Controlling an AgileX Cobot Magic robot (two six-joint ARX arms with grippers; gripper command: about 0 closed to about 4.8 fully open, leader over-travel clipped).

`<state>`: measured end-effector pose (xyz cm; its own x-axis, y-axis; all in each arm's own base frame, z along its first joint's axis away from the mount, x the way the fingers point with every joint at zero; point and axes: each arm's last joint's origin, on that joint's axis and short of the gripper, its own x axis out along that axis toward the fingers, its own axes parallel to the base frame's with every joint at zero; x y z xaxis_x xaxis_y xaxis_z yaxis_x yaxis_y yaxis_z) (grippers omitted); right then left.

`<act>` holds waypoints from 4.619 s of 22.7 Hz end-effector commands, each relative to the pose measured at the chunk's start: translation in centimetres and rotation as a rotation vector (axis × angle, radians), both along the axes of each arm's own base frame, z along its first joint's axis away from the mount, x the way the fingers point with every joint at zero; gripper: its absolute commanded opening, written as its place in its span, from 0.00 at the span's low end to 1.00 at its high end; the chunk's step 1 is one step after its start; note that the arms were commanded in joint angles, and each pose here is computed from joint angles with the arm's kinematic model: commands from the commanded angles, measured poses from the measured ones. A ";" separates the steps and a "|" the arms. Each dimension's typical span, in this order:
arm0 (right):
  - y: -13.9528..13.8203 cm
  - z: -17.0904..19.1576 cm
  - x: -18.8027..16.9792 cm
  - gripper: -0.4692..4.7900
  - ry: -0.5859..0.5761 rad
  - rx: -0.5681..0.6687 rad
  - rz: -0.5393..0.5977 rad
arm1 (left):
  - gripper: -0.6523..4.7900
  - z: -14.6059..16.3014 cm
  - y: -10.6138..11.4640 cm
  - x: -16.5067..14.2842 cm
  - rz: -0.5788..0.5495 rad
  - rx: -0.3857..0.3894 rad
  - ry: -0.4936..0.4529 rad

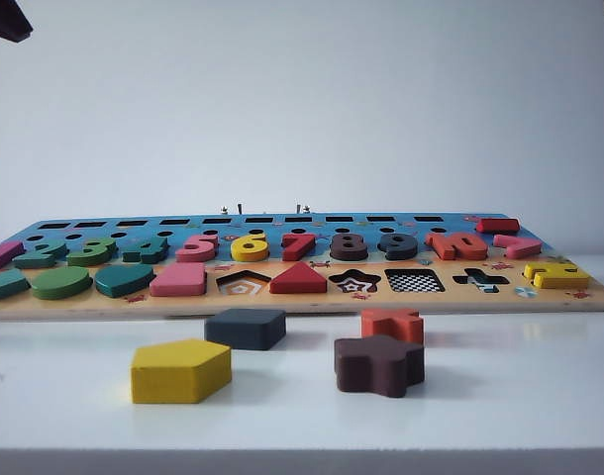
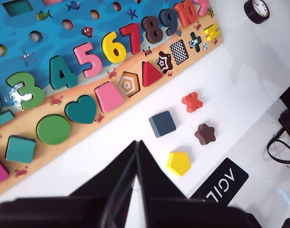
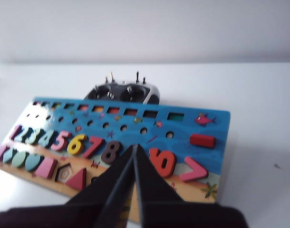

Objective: Insert the cube into the slot.

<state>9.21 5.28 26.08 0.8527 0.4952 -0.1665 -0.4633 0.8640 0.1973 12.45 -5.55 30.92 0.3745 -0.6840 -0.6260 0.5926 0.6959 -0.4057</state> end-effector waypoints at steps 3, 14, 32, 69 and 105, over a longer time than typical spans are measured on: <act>1.8 1.6 0.8 0.12 0.056 -0.206 0.173 | 0.15 -0.1 0.0 -0.1 -0.004 0.003 0.037; 6.3 5.1 3.4 0.34 0.187 -0.401 0.608 | 0.15 -0.1 0.0 -0.2 -0.013 -0.015 0.056; 14.8 0.8 5.8 0.86 0.273 -0.655 0.775 | 0.15 0.1 -0.1 0.0 -0.011 -0.028 0.014; 19.6 -5.5 7.6 0.76 0.300 -0.814 0.843 | 0.15 0.3 -0.1 0.2 -0.013 -0.035 -0.017; 19.8 -6.3 7.7 0.58 0.323 -0.825 0.850 | 0.15 0.7 0.1 -0.4 -0.013 -0.044 -0.045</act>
<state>16.85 25.03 19.62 0.1648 0.5090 -0.8449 -0.9710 0.2340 -0.0484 12.15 -5.50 31.32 0.3833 -0.7085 -0.5925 0.6070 0.6768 -0.4165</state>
